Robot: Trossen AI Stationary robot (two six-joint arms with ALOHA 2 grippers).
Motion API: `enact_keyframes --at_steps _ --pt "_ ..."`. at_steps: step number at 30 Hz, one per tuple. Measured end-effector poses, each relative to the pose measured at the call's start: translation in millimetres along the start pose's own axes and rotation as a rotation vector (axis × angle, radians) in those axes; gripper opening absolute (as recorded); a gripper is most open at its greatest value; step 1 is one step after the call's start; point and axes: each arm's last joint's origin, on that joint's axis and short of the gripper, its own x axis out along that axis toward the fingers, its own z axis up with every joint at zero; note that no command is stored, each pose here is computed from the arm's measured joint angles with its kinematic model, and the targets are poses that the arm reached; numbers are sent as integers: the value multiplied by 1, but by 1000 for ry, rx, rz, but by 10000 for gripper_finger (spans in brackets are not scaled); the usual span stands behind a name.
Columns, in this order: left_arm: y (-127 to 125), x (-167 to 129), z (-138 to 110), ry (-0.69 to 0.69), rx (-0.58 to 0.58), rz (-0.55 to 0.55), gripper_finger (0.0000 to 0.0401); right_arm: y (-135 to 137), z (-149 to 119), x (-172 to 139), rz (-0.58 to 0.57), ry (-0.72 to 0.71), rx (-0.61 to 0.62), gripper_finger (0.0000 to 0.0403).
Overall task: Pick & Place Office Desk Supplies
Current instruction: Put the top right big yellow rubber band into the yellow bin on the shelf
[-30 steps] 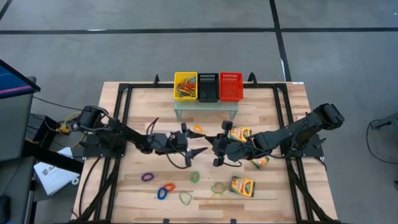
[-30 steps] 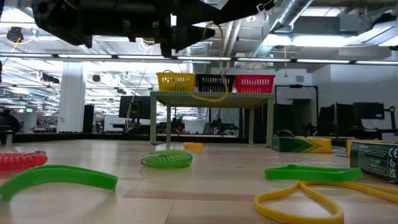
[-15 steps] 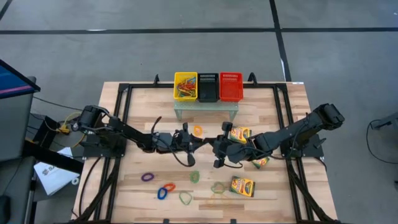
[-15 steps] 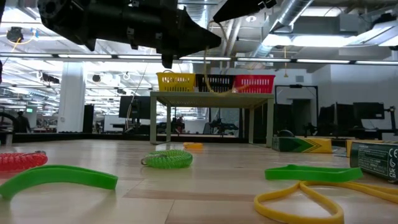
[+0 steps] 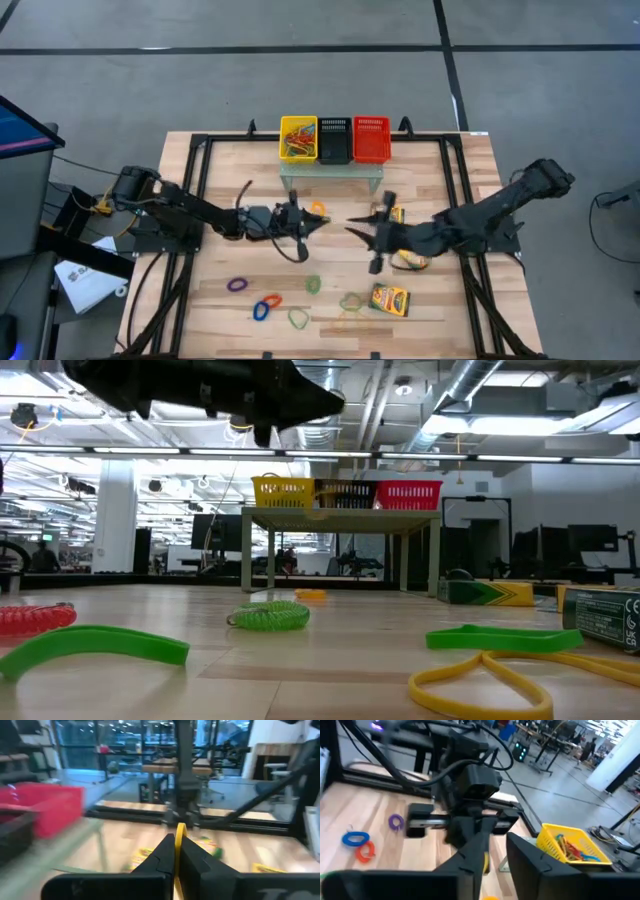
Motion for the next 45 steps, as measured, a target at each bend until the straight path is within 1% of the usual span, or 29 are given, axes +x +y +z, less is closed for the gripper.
enact_keyframes --at_steps 3,6,8,11,14,16,18,21,24,26,28,36,40,45 --pt "18 -8 28 -68 36 49 1 -9 1 -18 21 -22 36 98" --pt "42 -21 57 -151 93 121 1 -13 -13 -28 33 -15 74 101" --pt "60 -30 75 -202 134 188 1 -13 -27 -30 34 0 103 101" --pt "91 -45 98 -281 135 288 0 -10 -51 -30 34 -2 167 99" --pt "118 -54 107 -312 155 340 1 -6 -77 -29 35 -27 215 98" --pt "135 -56 108 -307 171 381 0 -5 -93 -28 29 -55 249 98" --pt "151 -55 106 -258 173 418 0 -6 -106 -28 21 -88 286 98" --pt "172 -48 103 -189 157 442 0 -9 -124 -27 2 -122 341 98" --pt "188 -40 98 -143 157 487 0 -11 -138 -26 -11 -121 388 98" --pt "195 -35 96 -134 145 502 1 -12 -146 -25 -15 -110 409 98" --pt "199 -29 90 -112 133 493 2 -11 -152 -25 -12 -101 424 98" --pt "207 -7 58 8 126 483 7 -6 -167 -29 11 -96 433 98" --pt "209 -2 47 49 125 481 35 -6 -169 -29 11 -88 451 98" --pt "207 -5 44 120 121 476 110 -6 -169 -29 12 -84 448 98"
